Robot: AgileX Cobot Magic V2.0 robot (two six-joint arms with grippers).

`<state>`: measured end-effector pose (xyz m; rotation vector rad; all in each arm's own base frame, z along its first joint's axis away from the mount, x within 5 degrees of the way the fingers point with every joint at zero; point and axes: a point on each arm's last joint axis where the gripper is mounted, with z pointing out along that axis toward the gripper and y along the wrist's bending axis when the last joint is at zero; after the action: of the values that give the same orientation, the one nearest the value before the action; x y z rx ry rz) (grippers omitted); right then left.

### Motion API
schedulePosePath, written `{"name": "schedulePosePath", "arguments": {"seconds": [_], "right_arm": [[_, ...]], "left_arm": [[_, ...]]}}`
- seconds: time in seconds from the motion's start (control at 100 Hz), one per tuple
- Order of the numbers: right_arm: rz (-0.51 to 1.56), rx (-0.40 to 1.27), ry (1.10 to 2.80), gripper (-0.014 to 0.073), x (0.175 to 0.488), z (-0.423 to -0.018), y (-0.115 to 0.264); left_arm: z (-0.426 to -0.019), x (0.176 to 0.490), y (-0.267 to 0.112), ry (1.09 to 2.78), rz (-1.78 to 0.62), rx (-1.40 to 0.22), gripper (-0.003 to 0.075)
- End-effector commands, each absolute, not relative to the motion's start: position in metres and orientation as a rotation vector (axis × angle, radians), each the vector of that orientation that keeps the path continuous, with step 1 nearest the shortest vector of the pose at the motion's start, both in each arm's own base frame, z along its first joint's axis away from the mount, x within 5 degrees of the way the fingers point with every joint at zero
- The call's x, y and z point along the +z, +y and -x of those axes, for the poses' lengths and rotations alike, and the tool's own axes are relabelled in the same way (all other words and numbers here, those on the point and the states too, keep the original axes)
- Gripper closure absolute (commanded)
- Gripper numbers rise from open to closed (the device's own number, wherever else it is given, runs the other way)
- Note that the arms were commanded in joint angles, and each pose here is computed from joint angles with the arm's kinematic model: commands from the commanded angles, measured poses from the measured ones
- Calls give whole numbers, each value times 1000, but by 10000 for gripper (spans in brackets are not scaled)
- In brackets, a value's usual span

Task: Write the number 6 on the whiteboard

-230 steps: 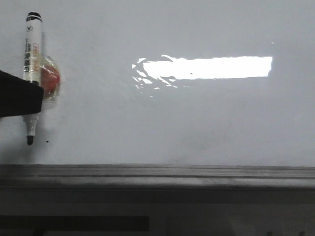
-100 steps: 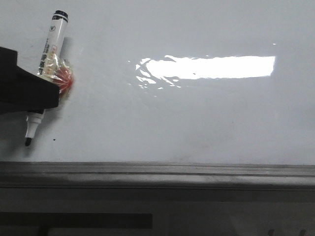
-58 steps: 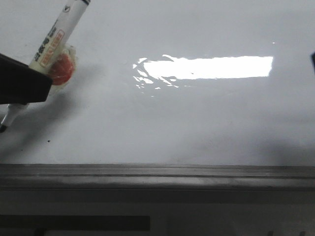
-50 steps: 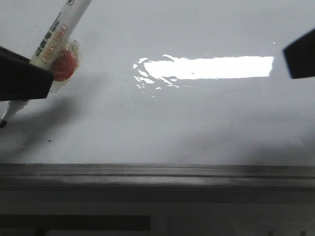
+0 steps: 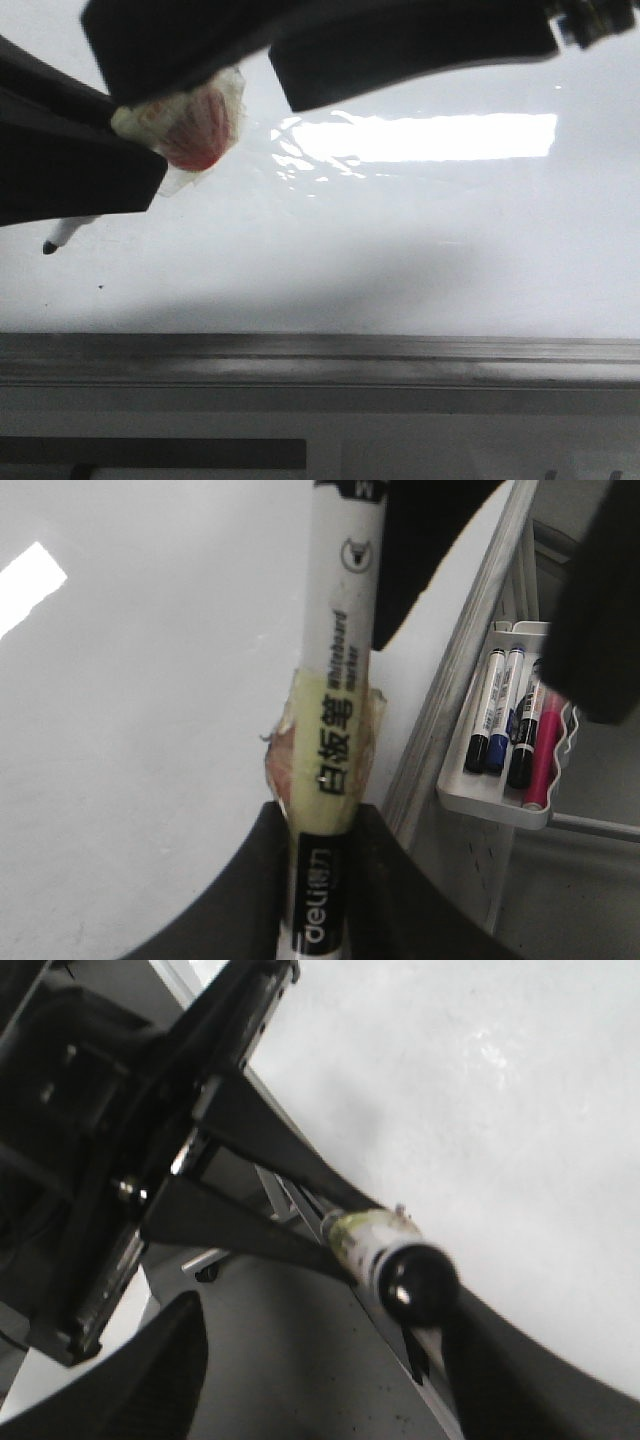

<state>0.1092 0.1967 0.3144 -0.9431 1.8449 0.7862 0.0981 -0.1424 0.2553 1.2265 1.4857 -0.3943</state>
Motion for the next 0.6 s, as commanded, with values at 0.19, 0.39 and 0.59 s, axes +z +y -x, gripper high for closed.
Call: {"name": "schedulePosePath", "arguments": {"seconds": [0.19,0.39,0.59], "right_arm": [[825,853,1692,155,341,-114,200],[799,871,1736,314,334,-118,207],[771,882,1733,567,333,-121,210]], "left_arm": [[-97,276,-148,1370,-1171,-456,739],[-96,276,-148,1357,-1181,-449,739],[-96,276,-148,1357,-1181,-449,739]]}}
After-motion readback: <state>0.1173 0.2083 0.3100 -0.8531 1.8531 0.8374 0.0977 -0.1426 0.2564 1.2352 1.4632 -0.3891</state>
